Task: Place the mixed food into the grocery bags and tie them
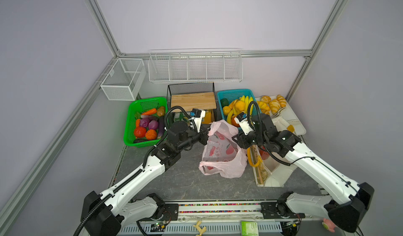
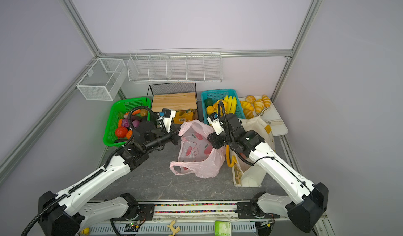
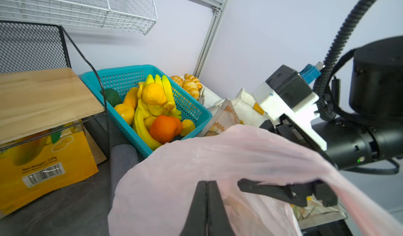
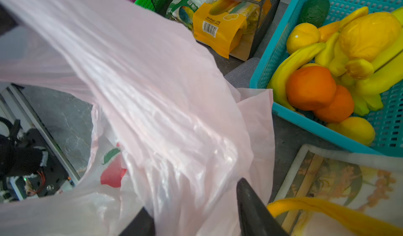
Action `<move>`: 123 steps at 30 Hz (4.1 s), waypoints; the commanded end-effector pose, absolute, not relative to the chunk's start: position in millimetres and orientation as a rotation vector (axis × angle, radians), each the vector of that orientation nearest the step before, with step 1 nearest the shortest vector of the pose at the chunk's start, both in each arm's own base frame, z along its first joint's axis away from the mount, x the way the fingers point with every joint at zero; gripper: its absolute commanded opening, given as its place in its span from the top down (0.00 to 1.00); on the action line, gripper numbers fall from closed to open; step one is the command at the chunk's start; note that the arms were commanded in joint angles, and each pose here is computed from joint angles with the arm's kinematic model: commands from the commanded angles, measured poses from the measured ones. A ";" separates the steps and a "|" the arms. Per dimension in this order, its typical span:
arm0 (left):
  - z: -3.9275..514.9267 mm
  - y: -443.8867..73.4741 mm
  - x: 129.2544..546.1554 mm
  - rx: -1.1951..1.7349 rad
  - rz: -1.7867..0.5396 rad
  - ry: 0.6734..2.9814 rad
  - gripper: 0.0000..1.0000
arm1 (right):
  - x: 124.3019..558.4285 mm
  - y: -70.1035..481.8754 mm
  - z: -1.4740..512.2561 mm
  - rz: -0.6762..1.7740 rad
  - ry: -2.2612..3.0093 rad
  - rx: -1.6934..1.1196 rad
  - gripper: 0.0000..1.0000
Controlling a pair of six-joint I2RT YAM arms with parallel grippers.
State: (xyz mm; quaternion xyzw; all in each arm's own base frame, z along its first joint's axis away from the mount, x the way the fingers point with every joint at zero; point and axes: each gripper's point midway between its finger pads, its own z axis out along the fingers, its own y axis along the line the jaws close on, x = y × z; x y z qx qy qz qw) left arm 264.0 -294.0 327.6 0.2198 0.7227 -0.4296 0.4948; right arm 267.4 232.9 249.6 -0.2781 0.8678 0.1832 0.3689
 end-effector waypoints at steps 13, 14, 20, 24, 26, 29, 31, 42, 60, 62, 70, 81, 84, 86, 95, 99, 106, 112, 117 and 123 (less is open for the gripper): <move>308.7 -271.4 279.9 0.296 -1.198 2.041 1.00 | 252.0 200.6 257.3 0.396 2.404 -0.730 0.90; 305.0 -268.3 284.4 0.278 -1.192 2.046 0.95 | 251.8 203.1 256.1 0.457 2.424 -0.708 0.90; 287.1 -269.5 290.2 0.355 -1.132 2.058 0.47 | 272.5 220.3 240.3 0.683 2.469 -0.500 0.91; 284.6 -263.6 280.6 0.422 -1.129 2.061 0.32 | 287.2 224.2 237.4 0.772 2.463 -0.368 0.91; 285.9 -259.6 272.5 0.463 -1.147 2.044 0.22 | 293.1 227.4 238.5 0.835 2.443 -0.312 0.91; 288.7 -252.4 256.1 0.540 -1.160 1.995 0.09 | 302.6 230.6 241.9 0.904 2.416 -0.238 0.91; 289.2 -248.6 245.2 0.591 -1.149 1.966 0.04 | 308.0 231.9 245.0 0.918 2.393 -0.212 0.92; 259.0 -225.4 232.2 0.692 -0.935 2.103 0.01 | 328.0 242.8 247.0 1.060 2.332 -0.192 0.93; 219.0 -237.8 253.1 0.827 -0.569 2.096 0.01 | 328.5 258.7 253.6 1.204 2.306 -0.194 0.93; 217.0 -238.1 249.4 0.856 -0.557 2.085 0.01 | 329.4 259.6 255.7 1.219 2.302 -0.184 0.93; 218.4 -235.9 236.0 1.003 -0.447 1.979 0.02 | 327.4 264.3 258.8 1.242 2.306 -0.166 0.93; 238.4 -214.0 217.1 0.971 -0.429 1.986 0.05 | 329.9 225.4 251.5 1.048 2.342 -0.117 0.93; 245.9 -205.8 209.2 0.963 -0.433 1.972 0.03 | 329.5 212.0 254.1 0.984 2.347 -0.104 0.93; 249.2 -203.0 207.0 0.931 -0.468 1.985 0.02 | 328.1 202.1 257.0 0.939 2.345 -0.095 0.93; 253.2 -109.1 299.2 0.026 -0.502 2.262 0.08 | 324.0 203.4 264.9 0.990 2.278 -0.094 0.93; 243.3 -51.1 332.4 -0.242 -0.293 2.271 0.10 | 324.7 222.2 268.0 1.040 2.249 -0.175 0.93; 199.0 34.1 356.0 -0.530 0.006 2.373 0.16 | 321.8 235.5 256.6 1.078 2.250 -0.274 0.93; 152.1 63.3 379.0 -0.627 0.087 2.509 0.16 | 321.2 233.3 251.2 1.057 2.244 -0.317 0.93; 123.8 78.7 405.1 -0.698 0.171 2.552 0.12 | 320.1 234.1 251.4 1.083 2.229 -0.329 0.93; 86.9 88.9 424.7 -0.760 0.224 2.566 0.09 | 318.5 232.6 252.7 1.081 2.226 -0.334 0.93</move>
